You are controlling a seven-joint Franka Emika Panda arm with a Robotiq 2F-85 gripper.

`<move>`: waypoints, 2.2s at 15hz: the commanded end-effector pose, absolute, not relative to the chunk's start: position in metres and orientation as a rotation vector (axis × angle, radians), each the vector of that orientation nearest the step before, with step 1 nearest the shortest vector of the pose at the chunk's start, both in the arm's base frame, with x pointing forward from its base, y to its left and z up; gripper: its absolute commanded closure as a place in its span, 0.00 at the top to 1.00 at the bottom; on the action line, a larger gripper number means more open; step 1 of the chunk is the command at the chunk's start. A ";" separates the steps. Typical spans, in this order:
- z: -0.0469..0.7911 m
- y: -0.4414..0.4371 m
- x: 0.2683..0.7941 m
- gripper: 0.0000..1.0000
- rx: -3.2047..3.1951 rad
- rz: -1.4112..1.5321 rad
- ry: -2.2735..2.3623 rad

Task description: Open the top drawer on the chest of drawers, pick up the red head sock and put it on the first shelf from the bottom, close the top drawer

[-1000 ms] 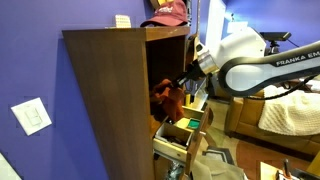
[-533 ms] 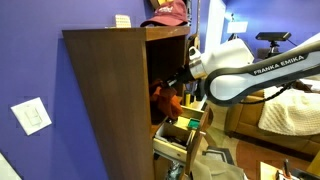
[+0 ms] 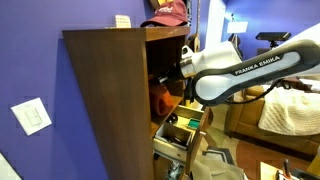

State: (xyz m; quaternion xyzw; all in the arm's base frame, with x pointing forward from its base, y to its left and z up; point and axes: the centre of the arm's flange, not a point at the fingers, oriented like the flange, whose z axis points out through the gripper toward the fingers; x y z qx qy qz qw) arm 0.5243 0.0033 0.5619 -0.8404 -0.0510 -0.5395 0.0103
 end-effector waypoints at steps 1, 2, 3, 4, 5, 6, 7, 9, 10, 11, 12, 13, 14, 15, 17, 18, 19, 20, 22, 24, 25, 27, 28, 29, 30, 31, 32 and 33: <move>0.553 0.002 0.541 0.02 -2.598 -1.683 -0.137; 0.550 0.003 0.541 0.34 -2.602 -1.671 -0.138; 0.549 0.003 0.540 0.35 -2.609 -1.658 -0.136; 0.549 0.001 0.537 0.41 -2.616 -1.646 -0.131; 0.549 -0.001 0.535 0.48 -2.622 -1.640 -0.122; 0.550 -0.004 0.530 0.55 -2.624 -1.635 -0.119; 0.551 -0.007 0.527 0.64 -2.622 -1.642 -0.113; 0.554 -0.012 0.517 0.79 -2.639 -1.624 -0.122; 0.554 -0.014 0.512 0.86 -2.651 -1.610 -0.134; 0.552 -0.016 0.506 0.92 -2.681 -1.547 -0.151; 0.550 -0.018 0.500 0.99 -2.709 -1.480 -0.152; 0.547 -0.020 0.495 1.00 -2.721 -1.420 -0.171; 0.544 -0.023 0.488 1.00 -2.746 -1.369 -0.177; 0.541 -0.026 0.483 1.00 -2.773 -1.349 -0.173; 0.537 -0.032 0.470 1.00 -2.795 -1.300 -0.209; 0.537 -0.034 0.464 1.00 -2.808 -1.266 -0.217; 0.537 -0.035 0.454 1.00 -2.820 -1.225 -0.232; 0.537 -0.036 0.445 0.99 -2.818 -1.195 -0.270; 0.537 -0.036 0.430 1.00 -2.839 -1.112 -0.291; 0.539 -0.037 0.415 1.00 -2.856 -1.023 -0.288; 0.541 -0.038 0.408 1.00 -2.865 -0.977 -0.283; 0.542 -0.042 0.396 1.00 -2.895 -0.891 -0.243; 0.543 -0.046 0.391 1.00 -2.907 -0.842 -0.217; 0.543 -0.049 0.387 1.00 -2.921 -0.801 -0.191; 0.542 -0.052 0.383 1.00 -2.937 -0.748 -0.166; 0.542 -0.055 0.380 1.00 -2.960 -0.684 -0.138; 0.540 -0.057 0.377 1.00 -2.980 -0.625 -0.120; 0.536 -0.058 0.375 1.00 -3.003 -0.587 -0.106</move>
